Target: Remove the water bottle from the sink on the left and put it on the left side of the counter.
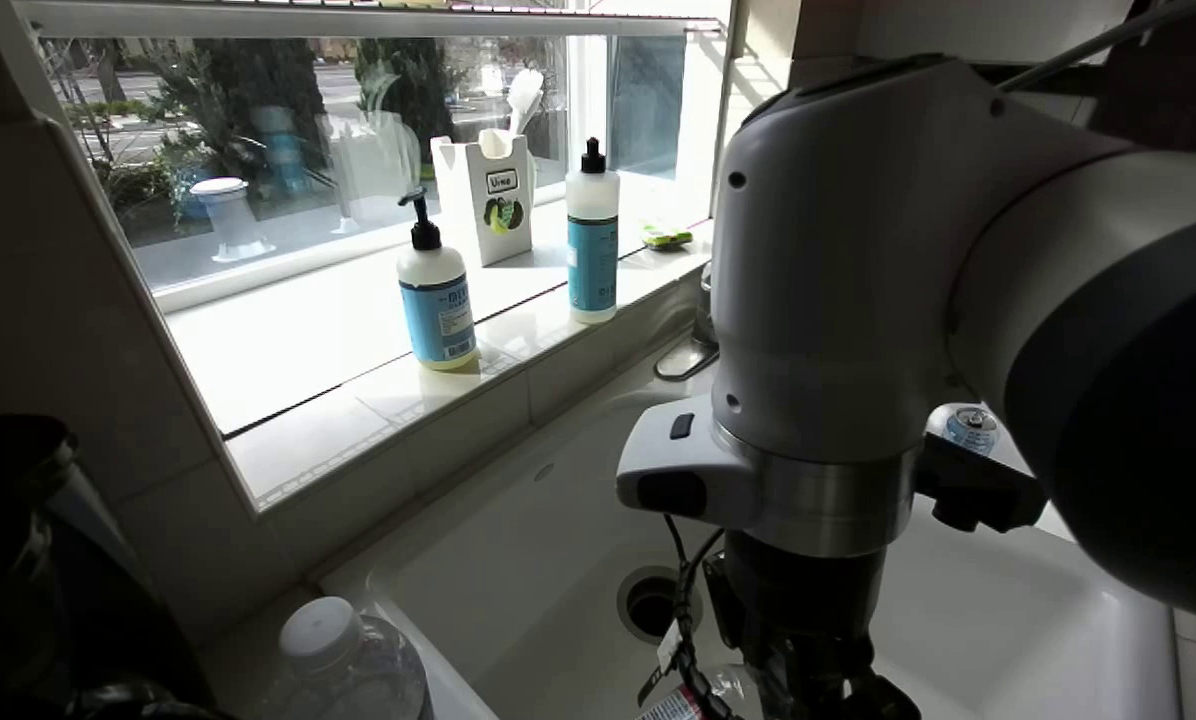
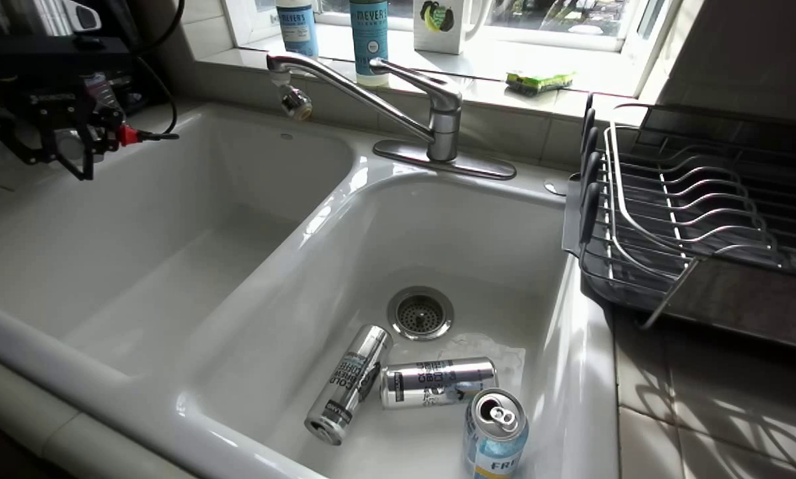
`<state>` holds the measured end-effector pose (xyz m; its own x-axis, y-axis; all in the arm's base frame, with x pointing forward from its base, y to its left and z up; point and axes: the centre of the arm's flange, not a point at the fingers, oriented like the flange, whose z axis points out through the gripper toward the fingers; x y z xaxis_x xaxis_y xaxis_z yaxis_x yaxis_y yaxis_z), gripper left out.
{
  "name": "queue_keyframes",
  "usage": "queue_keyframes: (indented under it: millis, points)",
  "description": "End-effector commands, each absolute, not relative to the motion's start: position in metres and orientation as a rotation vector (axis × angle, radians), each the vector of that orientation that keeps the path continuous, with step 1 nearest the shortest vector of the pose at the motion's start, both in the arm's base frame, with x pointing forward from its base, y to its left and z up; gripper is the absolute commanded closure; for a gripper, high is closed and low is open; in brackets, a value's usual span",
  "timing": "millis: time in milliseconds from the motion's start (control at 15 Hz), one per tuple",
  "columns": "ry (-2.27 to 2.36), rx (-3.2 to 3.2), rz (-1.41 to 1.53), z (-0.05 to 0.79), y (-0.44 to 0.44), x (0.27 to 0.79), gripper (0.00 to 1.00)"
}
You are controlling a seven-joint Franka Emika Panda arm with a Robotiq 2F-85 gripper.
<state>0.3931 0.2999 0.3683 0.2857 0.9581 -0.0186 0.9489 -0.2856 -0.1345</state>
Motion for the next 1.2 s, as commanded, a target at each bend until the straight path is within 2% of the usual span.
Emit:
queue_keyframes:
  millis: [0, 333, 400, 533, 1000, 1133]
  points:
    - [-1.859, -2.309, 0.139, 0.356, 0.311, 0.379, 0.98]
    - [-1.905, -2.191, 0.134, 0.347, 0.328, 0.366, 0.98]
    - [-1.904, -2.174, 0.124, 0.344, 0.331, 0.367, 0.82]
    - [-1.904, -2.136, 0.098, 0.341, 0.334, 0.367, 0.58]
    - [-1.842, -2.074, 0.025, 0.333, 0.334, 0.373, 0.05]
    - [-1.82, -2.052, 0.008, 0.331, 0.335, 0.374, 0.0]
